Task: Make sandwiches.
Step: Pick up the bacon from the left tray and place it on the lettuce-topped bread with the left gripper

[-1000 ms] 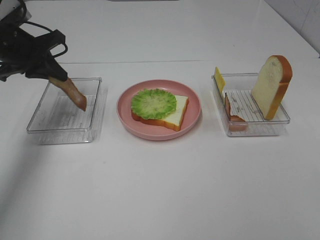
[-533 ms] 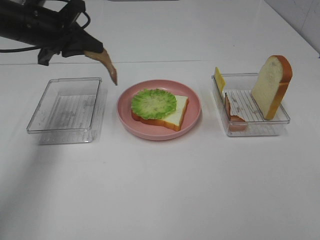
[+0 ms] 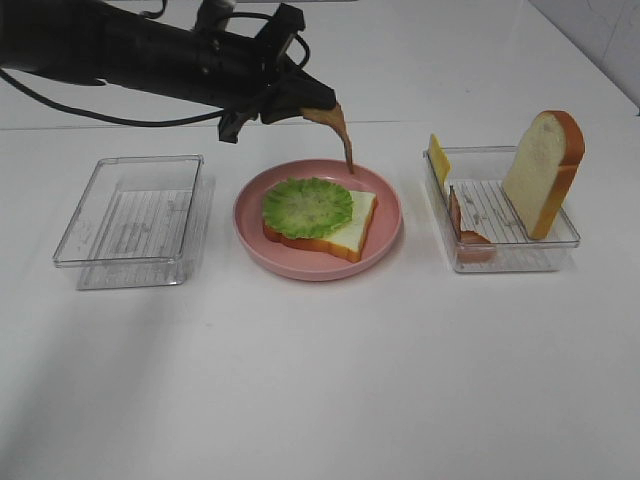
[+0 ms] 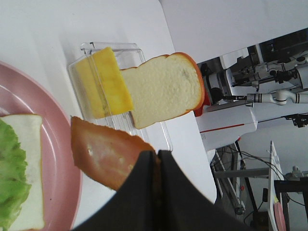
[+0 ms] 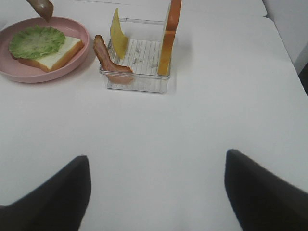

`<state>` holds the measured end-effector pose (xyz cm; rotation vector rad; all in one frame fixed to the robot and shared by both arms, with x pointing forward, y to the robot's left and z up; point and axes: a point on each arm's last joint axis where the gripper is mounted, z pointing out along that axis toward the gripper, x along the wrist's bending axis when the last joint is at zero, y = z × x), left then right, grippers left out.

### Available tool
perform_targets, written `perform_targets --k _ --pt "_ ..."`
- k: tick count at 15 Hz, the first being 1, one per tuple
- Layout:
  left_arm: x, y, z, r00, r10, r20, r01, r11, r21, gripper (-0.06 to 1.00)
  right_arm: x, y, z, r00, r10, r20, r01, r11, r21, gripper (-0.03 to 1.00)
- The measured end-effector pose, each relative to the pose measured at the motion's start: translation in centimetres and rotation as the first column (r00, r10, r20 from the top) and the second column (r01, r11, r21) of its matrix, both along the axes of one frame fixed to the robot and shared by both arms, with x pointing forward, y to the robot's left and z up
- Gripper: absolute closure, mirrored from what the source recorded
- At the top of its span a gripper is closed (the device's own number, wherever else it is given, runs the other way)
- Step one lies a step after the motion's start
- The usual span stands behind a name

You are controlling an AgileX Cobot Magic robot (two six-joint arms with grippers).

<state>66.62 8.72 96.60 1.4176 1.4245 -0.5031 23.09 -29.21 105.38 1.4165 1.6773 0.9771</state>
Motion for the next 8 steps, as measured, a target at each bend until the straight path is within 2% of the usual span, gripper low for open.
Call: perform_targets --k 2,4,5,6,8 --pt "1.0 -1.4 -2.3 0.999 -0.009 -0.04 0.009 1.0 -0.003 0.94 0.0 0.0 0.0 1.0 0.0 0.0 0.0 1.0 0.0 0.24" --pt "1.1 -1.4 -3.3 0.998 -0.007 -0.067 0.007 1.0 0.003 0.94 0.0 0.0 0.0 1.0 0.0 0.0 0.0 1.0 0.0 0.24" --pt "1.2 -1.2 -4.2 0.996 -0.005 -0.09 0.007 1.0 0.02 0.94 0.0 0.0 0.0 1.0 0.0 0.0 0.0 1.0 0.0 0.24" --pt "1.3 -0.3 -5.3 0.994 -0.011 -0.107 0.019 0.997 0.075 0.94 0.0 0.0 0.0 1.0 0.0 0.0 0.0 1.0 0.0 0.24" --pt "1.6 0.9 -5.6 0.995 -0.018 -0.098 0.031 0.991 0.129 0.94 0.0 0.0 0.0 1.0 0.0 0.0 0.0 1.0 0.0 0.24"
